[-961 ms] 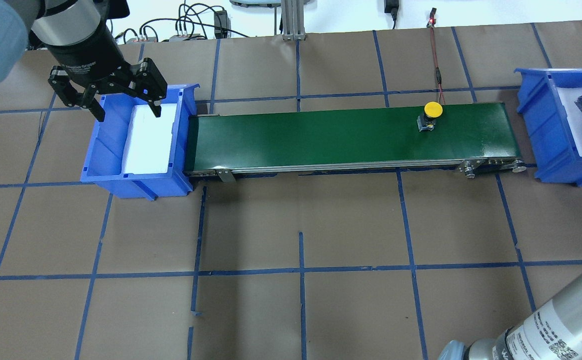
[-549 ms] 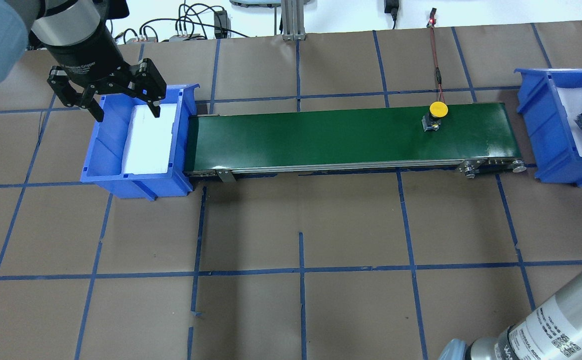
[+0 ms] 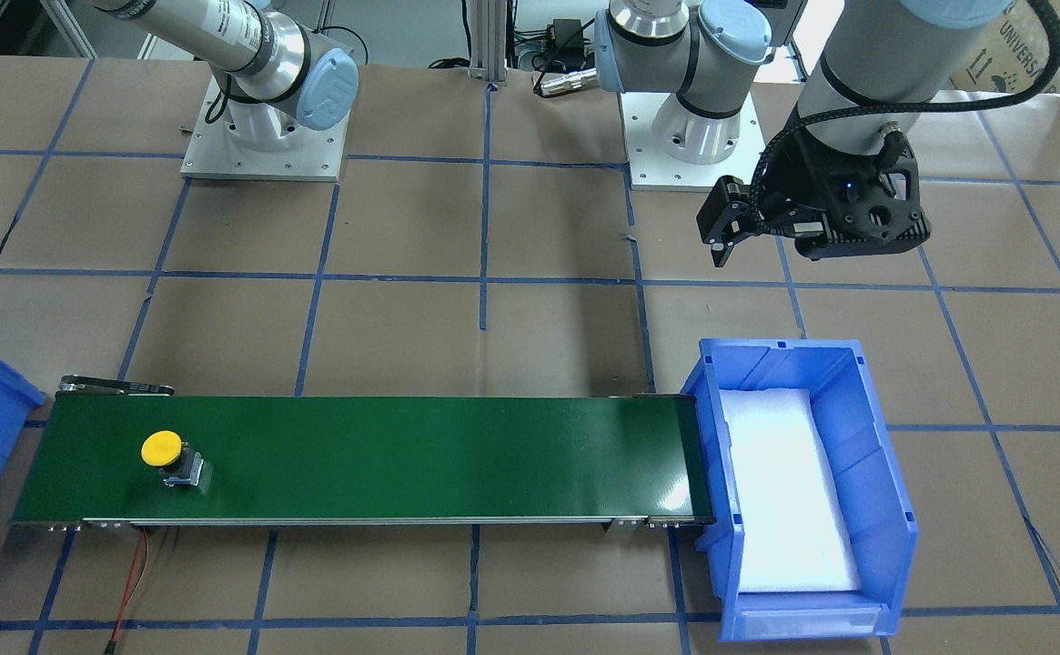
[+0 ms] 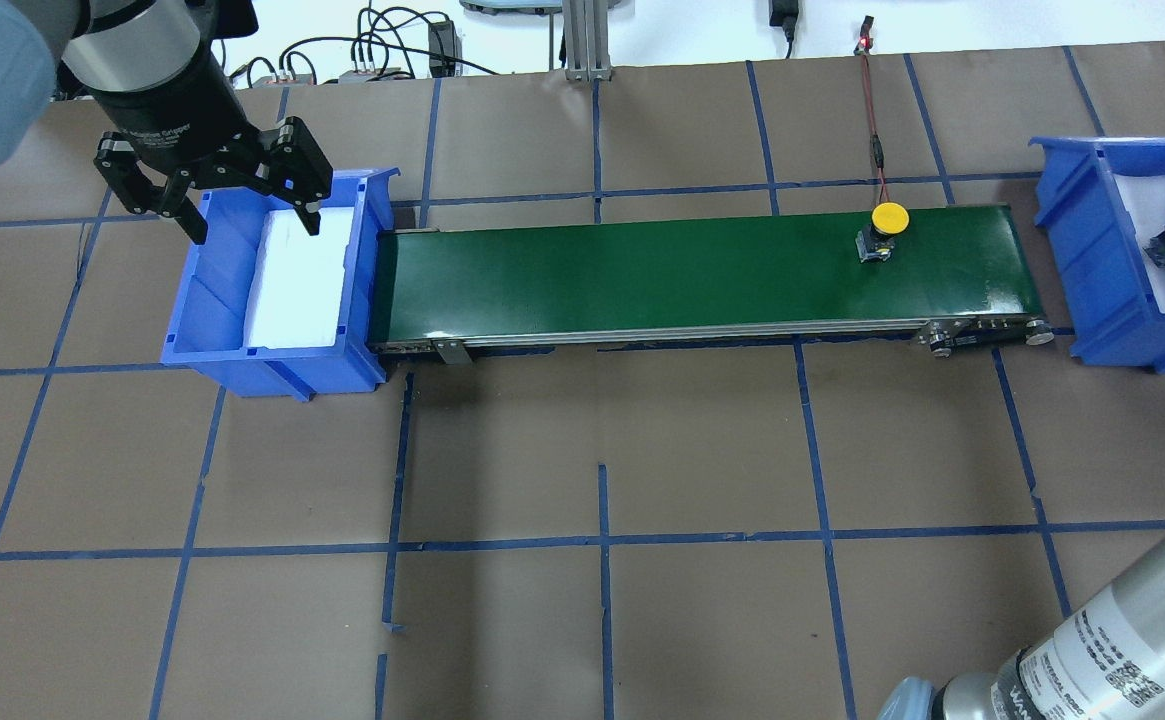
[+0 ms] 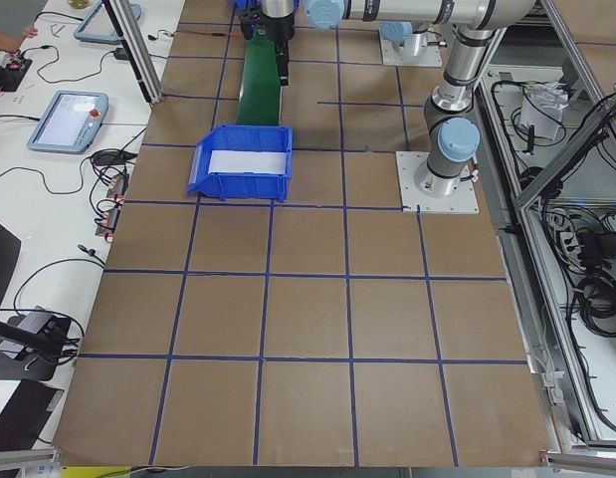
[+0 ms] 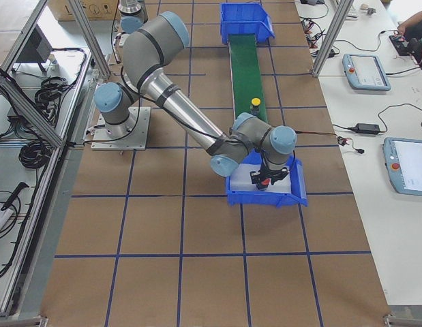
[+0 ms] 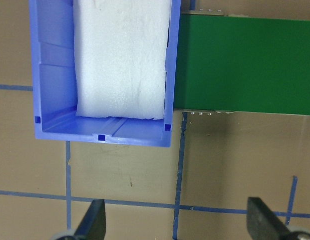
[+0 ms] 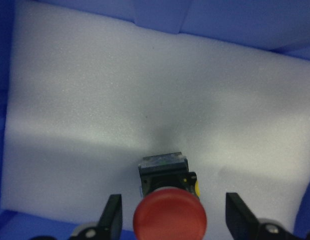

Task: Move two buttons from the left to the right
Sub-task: 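Carry the red button into the far blue bin and release it, then return the right gripper to the conveyor end and grasp the yellow button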

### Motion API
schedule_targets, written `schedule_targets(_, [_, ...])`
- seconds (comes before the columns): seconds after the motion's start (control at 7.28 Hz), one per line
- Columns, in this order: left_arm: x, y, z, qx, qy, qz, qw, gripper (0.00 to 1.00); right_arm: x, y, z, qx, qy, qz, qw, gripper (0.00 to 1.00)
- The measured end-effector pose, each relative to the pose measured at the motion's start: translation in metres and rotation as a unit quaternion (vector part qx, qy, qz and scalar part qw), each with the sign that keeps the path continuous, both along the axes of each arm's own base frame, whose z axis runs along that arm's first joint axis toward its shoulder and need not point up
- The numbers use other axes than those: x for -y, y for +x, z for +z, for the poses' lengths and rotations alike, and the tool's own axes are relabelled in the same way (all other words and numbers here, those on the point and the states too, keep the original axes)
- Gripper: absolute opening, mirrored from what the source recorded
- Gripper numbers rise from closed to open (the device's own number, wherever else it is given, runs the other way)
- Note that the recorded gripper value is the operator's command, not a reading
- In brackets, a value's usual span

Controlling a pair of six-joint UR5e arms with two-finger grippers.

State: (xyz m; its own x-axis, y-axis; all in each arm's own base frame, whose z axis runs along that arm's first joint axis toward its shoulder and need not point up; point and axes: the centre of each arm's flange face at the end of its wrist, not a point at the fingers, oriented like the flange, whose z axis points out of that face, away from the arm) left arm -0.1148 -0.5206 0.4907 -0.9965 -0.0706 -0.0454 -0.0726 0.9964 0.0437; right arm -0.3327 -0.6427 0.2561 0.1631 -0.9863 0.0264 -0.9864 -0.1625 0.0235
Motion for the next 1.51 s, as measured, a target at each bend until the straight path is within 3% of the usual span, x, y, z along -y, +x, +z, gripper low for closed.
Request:
schedule_targets(0.41, [0.0,0.0,0.0,0.0,0.0,0.0,1.0,1.0,-0.001,0.044,0.065,-0.001,-0.007,0.03,0.9995,1.0])
schedule_targets(0.69, [0.0,0.0,0.0,0.0,0.0,0.0,1.0,1.0,0.012,0.128,0.092,0.003,-0.003,0.045,0.999,1.0])
schedule_targets(0.96, [-0.001,0.0,0.001,0.001,-0.001,0.0,1.0,1.0,0.013,0.196,0.08,0.012,0.01,0.013,0.9998,1.0])
schedule_targets(1.51, [-0.001,0.007,0.0,0.001,0.001,0.007,1.0,1.0,-0.01,0.241,0.043,0.039,0.029,-0.089,0.9948,1.0])
